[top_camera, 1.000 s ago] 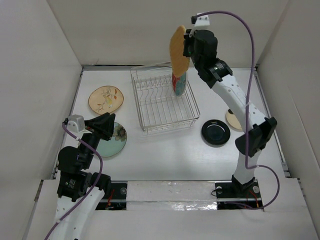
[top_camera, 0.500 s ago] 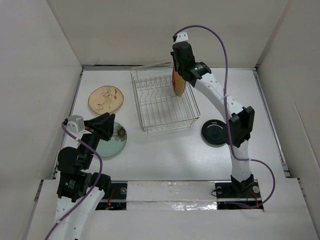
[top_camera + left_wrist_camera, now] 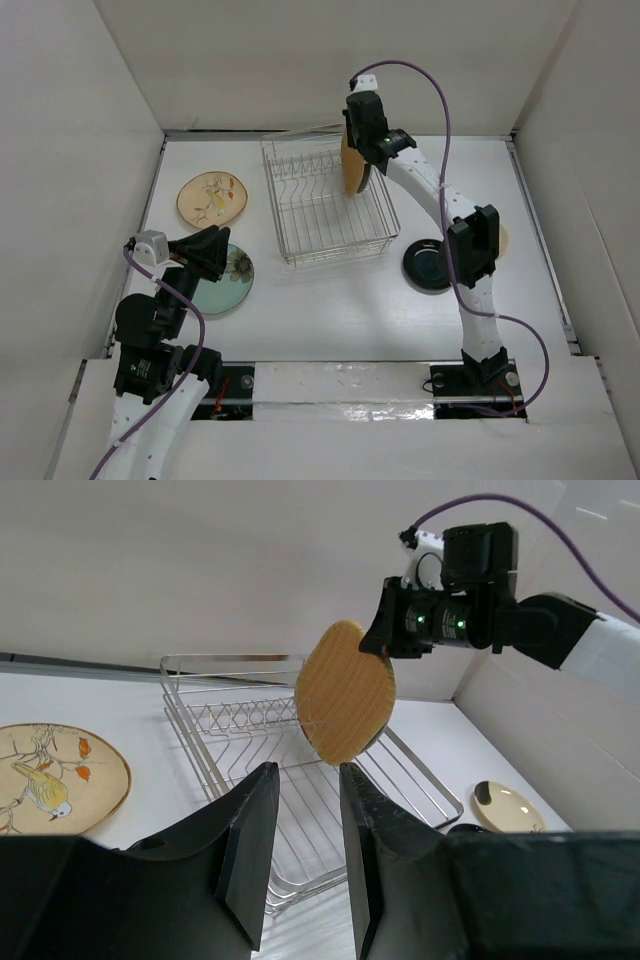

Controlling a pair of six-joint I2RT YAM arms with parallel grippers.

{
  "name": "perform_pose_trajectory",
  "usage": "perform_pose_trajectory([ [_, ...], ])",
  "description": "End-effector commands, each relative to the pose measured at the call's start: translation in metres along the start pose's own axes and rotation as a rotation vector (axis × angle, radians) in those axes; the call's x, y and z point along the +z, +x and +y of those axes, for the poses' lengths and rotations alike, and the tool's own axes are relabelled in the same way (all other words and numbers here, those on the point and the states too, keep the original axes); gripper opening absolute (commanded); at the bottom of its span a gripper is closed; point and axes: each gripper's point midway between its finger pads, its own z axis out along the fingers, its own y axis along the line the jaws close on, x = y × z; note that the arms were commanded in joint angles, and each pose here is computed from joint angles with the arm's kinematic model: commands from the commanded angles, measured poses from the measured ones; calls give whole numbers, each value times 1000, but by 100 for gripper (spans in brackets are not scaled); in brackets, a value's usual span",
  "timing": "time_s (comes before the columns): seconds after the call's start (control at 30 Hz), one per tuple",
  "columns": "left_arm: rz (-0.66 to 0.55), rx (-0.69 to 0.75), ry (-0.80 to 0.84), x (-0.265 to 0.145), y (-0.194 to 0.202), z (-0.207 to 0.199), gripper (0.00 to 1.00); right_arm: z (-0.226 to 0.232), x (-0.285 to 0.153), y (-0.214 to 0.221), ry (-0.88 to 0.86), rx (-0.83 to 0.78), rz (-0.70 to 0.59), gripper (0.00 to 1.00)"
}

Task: Load the plates into the dish rack

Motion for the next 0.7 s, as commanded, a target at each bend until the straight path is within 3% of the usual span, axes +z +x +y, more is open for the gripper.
perform_pose_trajectory([
  [0.0, -42, 13, 20, -1, -11, -5, 28, 14, 8, -11, -41, 60, -69, 0],
  [0.17, -43, 12, 20, -1, -11, -5, 28, 16, 12, 0, -43, 60, -51, 0],
  [0.27, -43, 12, 20, -1, -11, -5, 28, 13, 7, -2, -38, 66, -52, 26],
  [0.3, -42, 11, 20, -1, -11, -5, 28, 11, 4, -6, -35, 68, -59, 43],
  [0.43, -41, 12, 21, 0, -11, -5, 28, 12, -33, -44, -72, 88, -134, 65],
  [0.53, -42, 12, 23, -1, -11, -6, 28, -3, -77, -82, -98, 136, -212, 72],
  [0.57, -45, 12, 24, -1, -12, -6, 28, -6, -80, -69, -99, 137, -198, 72],
  [0.6, -45, 12, 24, -1, -12, -6, 28, -20, -113, -91, -109, 196, -258, 72],
  [0.63, -48, 12, 25, -2, -13, -6, 28, -30, -124, -89, -109, 233, -272, 71],
  [0.67, -50, 12, 26, -2, -13, -6, 28, -36, -116, -36, -95, 225, -191, 63],
])
